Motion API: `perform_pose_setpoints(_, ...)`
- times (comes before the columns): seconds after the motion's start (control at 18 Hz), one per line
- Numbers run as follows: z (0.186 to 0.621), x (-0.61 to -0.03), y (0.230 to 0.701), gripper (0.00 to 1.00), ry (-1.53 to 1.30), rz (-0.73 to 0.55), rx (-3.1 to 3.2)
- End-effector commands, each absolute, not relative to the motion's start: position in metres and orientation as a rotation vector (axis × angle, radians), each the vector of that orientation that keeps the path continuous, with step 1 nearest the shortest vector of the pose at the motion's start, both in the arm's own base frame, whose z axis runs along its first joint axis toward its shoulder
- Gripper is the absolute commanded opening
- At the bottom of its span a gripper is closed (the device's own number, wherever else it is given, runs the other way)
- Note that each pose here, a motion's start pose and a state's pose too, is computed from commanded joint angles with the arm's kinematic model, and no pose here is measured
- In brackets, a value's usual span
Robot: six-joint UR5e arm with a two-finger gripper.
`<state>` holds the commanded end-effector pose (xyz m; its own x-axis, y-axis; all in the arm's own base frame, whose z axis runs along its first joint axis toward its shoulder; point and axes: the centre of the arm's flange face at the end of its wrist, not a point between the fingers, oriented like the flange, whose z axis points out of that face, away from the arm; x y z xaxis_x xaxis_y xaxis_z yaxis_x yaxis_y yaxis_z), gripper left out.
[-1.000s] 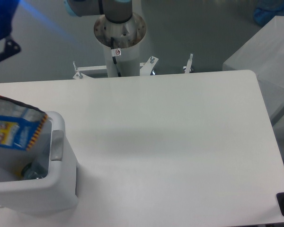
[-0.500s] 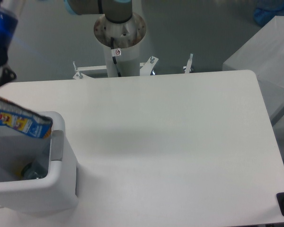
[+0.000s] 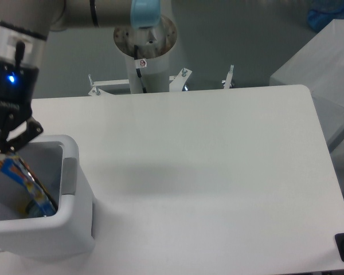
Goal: Place the trash in the trash can
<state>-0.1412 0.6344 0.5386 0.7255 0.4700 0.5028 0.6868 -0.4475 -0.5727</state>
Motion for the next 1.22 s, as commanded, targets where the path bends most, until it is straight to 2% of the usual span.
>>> perform_pose_setpoints(0.06,0.535,-0.142,0.634,0.07,-0.876,-0.332,-2.133)
perform_pose_setpoints(0.11,0.531,-0.142,0.634,0.13,-0.861,-0.318,-2.146)
perform_pose_setpoints(0.17,0.529,-0.142,0.633,0.27,-0.832,-0.3,-2.161)
perform_pose_setpoints(0.22,0.525,-0.142,0.632,0.56,-0.797,-0.283,-2.18)
perform_pose_setpoints(0.28,0.524,-0.143,0.63,0.79,-0.768,-0.258,-2.195)
perform_pose_setpoints(0.33,0.522,-0.146,0.628,0.95,-0.767,-0.223,-2.2)
perform_pose_setpoints(0.39,0.521,-0.149,0.627,1.0,-0.775,-0.184,-2.201)
perform_pose_setpoints(0.72,0.533,-0.189,0.615,1.0,-0.676,0.027,-2.219)
perform_pose_setpoints(0.89,0.533,-0.235,0.595,1.0,-0.71,0.144,-2.226)
perform_pose_setpoints(1.06,0.51,-0.273,0.574,1.0,-0.652,0.225,-2.31)
perform_pose_setpoints(1.22,0.487,-0.31,0.542,1.0,-0.459,0.35,-2.435)
